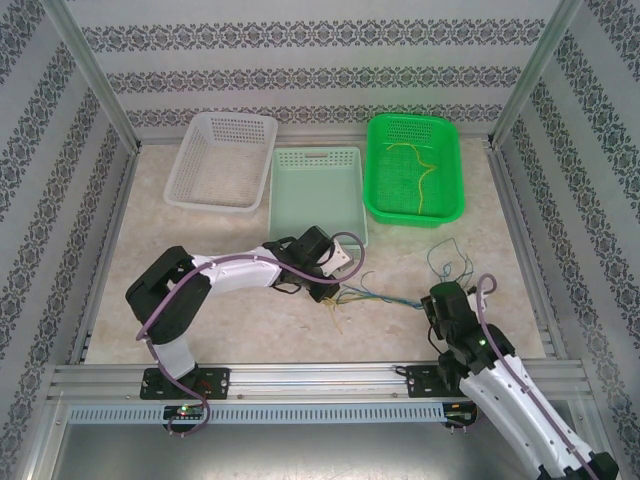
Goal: Untangle the cables
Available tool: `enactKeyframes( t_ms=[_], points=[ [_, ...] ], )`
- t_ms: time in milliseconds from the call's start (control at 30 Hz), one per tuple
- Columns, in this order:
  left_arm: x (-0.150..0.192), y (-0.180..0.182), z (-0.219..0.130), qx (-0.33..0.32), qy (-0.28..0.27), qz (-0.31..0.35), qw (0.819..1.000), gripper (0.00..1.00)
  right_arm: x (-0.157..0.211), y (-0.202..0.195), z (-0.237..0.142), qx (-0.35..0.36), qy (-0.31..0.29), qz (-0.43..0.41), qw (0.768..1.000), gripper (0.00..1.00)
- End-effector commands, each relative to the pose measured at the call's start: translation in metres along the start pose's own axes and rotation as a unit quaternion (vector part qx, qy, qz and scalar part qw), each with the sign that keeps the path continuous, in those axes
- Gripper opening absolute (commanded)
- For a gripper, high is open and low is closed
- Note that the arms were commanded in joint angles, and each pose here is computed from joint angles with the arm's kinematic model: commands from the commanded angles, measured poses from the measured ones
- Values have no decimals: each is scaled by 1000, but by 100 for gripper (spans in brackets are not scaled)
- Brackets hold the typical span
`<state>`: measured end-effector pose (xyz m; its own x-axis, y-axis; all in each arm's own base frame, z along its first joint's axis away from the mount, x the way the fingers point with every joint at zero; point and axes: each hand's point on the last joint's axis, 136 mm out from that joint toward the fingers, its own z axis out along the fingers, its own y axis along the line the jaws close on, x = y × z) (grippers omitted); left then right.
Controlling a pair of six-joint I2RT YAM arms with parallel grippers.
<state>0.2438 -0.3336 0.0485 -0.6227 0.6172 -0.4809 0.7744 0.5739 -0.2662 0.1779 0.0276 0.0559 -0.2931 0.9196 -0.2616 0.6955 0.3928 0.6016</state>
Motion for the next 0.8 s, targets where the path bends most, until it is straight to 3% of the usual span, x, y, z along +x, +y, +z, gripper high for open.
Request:
enactKeyframes(
  t_ms=[0, 100, 133, 233, 300, 367, 400, 433, 533, 667, 767],
  points=[
    [19, 9, -6, -41, 29, -1, 999, 10, -1, 30, -12, -9, 17, -57, 998, 15],
    [15, 13, -18, -64, 11, -5, 998, 23, 1, 37, -7, 4, 26, -87, 996, 23],
    [11, 13, -24, -69, 0, -5, 998, 33, 1, 41, -6, 3, 28, -91, 995, 26],
    [0, 12, -42, -80, -22, 4, 997, 51, -1, 41, -6, 13, 28, -106, 994, 31],
    [-3, 12, -51, -89, -30, 13, 996, 65, -2, 43, -9, 12, 33, -115, 993, 49],
    [-9, 11, -62, -95, -42, 23, 994, 77, -1, 46, -12, 3, 41, -125, 991, 54],
    [-13, 12, -67, -102, -49, 24, 993, 90, -1, 48, -14, -1, 45, -133, 990, 56],
    [-18, 12, -73, -106, -58, 26, 992, 94, 0, 49, -16, -4, 46, -139, 989, 60],
    [-36, 3, -88, -96, -90, 34, 991, 100, 1, 48, -21, -3, 55, -164, 985, 67],
    [-62, -14, -94, -55, -121, 49, 990, 100, -2, 29, -20, 42, 53, -174, 982, 67],
    [-77, -26, -88, -20, -123, 54, 991, 100, -1, 16, -10, 67, 54, -173, 981, 61]
  ],
)
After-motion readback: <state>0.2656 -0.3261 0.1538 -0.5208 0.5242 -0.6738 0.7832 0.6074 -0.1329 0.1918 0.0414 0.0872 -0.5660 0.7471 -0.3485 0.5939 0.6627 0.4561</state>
